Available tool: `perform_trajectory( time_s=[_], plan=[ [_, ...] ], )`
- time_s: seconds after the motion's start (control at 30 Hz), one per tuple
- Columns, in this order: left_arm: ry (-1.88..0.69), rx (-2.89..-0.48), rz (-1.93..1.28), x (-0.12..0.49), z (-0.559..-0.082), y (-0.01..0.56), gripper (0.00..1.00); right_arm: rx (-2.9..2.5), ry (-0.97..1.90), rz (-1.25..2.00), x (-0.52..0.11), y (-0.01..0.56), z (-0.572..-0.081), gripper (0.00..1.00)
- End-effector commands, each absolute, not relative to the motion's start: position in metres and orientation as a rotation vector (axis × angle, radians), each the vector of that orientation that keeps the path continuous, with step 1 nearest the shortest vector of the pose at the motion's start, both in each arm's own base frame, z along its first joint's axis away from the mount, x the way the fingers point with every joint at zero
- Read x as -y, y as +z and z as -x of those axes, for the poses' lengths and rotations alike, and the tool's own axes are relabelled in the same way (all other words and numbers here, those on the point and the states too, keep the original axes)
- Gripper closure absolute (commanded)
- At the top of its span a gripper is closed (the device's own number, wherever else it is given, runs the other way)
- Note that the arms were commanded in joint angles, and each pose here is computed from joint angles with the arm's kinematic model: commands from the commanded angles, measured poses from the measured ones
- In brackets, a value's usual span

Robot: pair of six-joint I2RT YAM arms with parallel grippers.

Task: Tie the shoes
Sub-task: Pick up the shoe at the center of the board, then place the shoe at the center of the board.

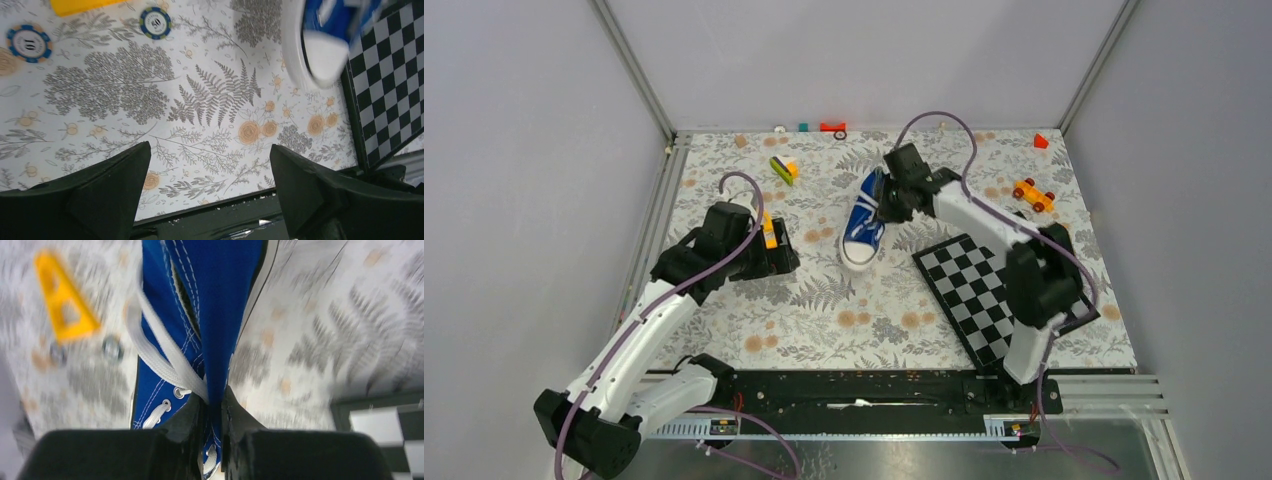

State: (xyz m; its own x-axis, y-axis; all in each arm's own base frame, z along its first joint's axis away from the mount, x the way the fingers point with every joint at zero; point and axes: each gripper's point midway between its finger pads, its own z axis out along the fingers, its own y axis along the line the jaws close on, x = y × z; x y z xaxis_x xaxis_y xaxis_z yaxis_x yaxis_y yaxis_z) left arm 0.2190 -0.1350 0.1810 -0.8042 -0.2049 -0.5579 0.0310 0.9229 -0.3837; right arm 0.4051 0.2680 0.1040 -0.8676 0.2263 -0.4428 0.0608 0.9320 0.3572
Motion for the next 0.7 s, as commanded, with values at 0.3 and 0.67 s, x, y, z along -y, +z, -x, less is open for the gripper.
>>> perform_trajectory(
  time_s=[0.3, 0.67],
  plan=[
    [-0.463, -2.359, 0.197, 0.122, -0.226, 0.210, 0.01, -2.511, 0.825, 0.227, -0.247, 0.080, -0.204, 1.00],
    [-0.667, -2.434, 0.188, 0.159, -0.222, 0.183, 0.01, -2.460, 0.794, 0.229, -0.247, 0.083, -0.191, 0.45]
  ],
)
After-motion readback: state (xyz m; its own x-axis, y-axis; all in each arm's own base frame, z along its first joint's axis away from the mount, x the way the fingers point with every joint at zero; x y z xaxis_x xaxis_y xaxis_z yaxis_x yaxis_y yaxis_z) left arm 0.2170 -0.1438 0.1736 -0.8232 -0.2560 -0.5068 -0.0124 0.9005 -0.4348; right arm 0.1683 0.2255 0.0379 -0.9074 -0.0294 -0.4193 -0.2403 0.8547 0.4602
